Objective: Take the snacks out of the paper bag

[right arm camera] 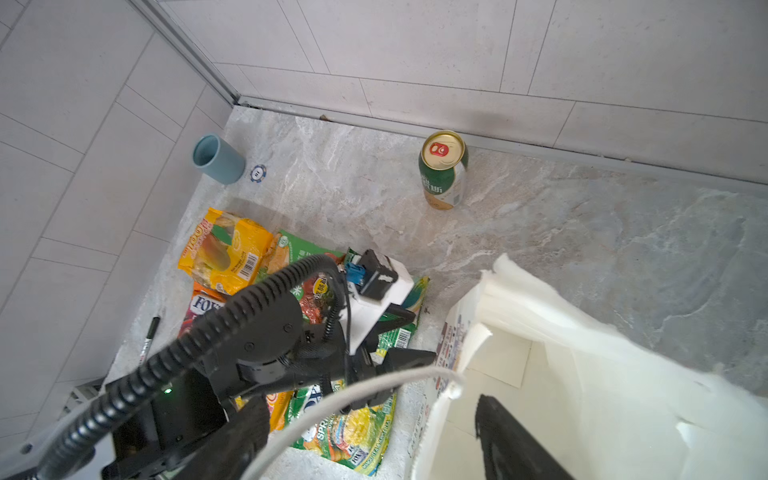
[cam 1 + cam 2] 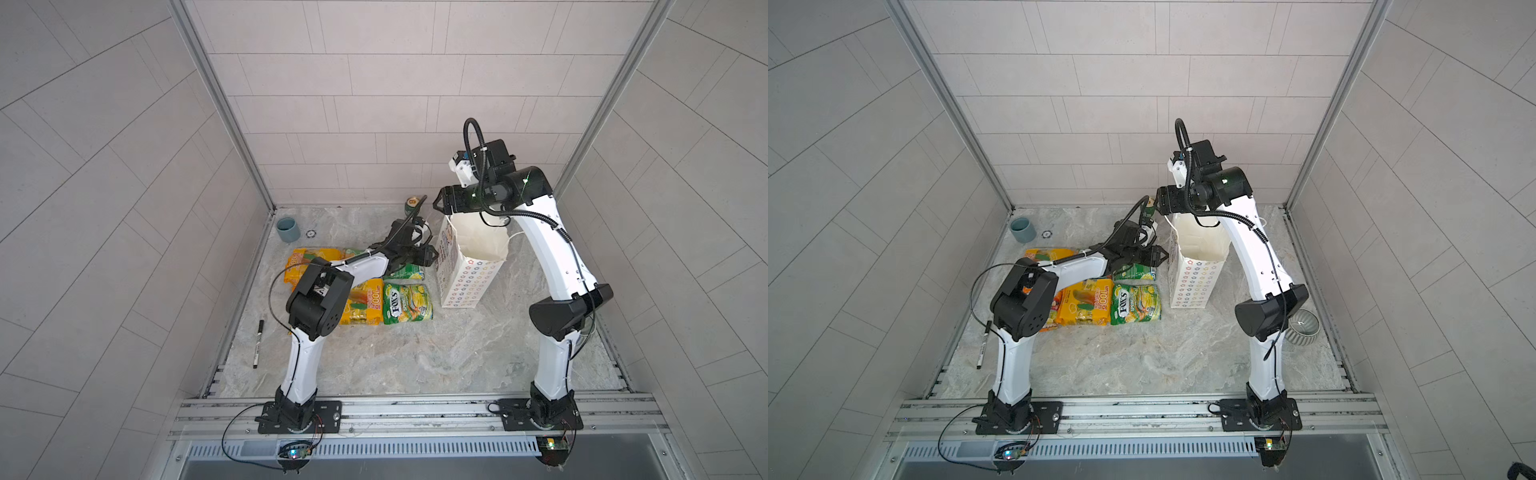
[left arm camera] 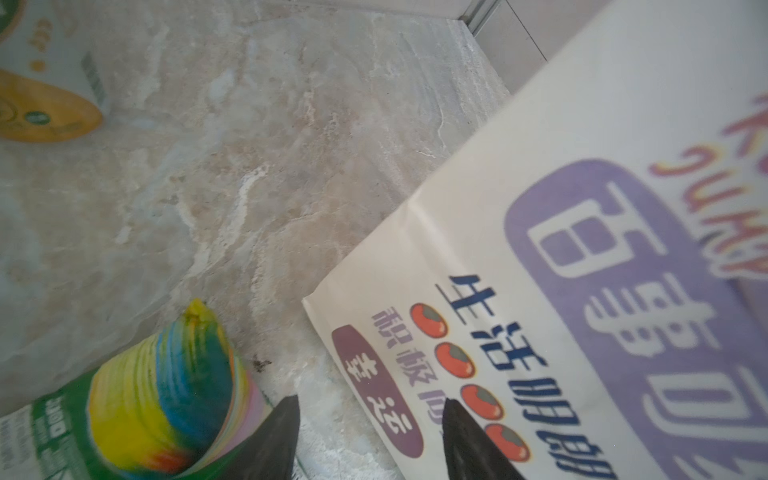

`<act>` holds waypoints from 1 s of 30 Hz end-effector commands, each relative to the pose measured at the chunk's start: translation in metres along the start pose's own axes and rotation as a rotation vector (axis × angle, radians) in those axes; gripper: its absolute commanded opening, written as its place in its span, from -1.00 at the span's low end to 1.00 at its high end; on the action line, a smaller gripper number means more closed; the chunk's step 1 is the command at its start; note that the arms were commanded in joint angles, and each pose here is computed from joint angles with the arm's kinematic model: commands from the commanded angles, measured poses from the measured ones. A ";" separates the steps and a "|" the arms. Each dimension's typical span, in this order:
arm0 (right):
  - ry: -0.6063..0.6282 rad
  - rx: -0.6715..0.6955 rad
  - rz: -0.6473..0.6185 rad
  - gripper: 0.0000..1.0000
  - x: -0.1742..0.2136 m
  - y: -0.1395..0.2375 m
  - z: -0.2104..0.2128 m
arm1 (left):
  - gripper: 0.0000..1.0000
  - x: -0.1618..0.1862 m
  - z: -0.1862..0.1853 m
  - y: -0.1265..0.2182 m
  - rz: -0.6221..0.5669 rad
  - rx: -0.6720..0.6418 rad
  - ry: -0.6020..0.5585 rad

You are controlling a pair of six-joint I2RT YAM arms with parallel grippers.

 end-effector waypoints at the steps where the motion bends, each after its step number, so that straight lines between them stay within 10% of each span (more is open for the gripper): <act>1: 0.038 0.015 -0.033 0.61 0.000 0.018 0.002 | 0.20 -0.023 0.007 0.031 -0.086 -0.007 0.023; 18: 0.115 -0.095 -0.314 0.99 -0.025 0.109 0.026 | 0.41 -0.064 0.065 0.180 -0.240 -0.387 -0.026; 30: -0.014 0.559 -1.080 0.99 0.050 0.231 -0.122 | 0.90 0.002 0.126 0.350 -0.570 -1.206 -0.042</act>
Point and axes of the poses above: each gripper's point midway between its finger pads, its own y axis back along the fingers, its own z axis along the line the jaws close on, x = y × z, the point moved 2 cm from there along y, back along the fingers, and after that the axes turned 3 degrees about -y, right-handed, at the moved point
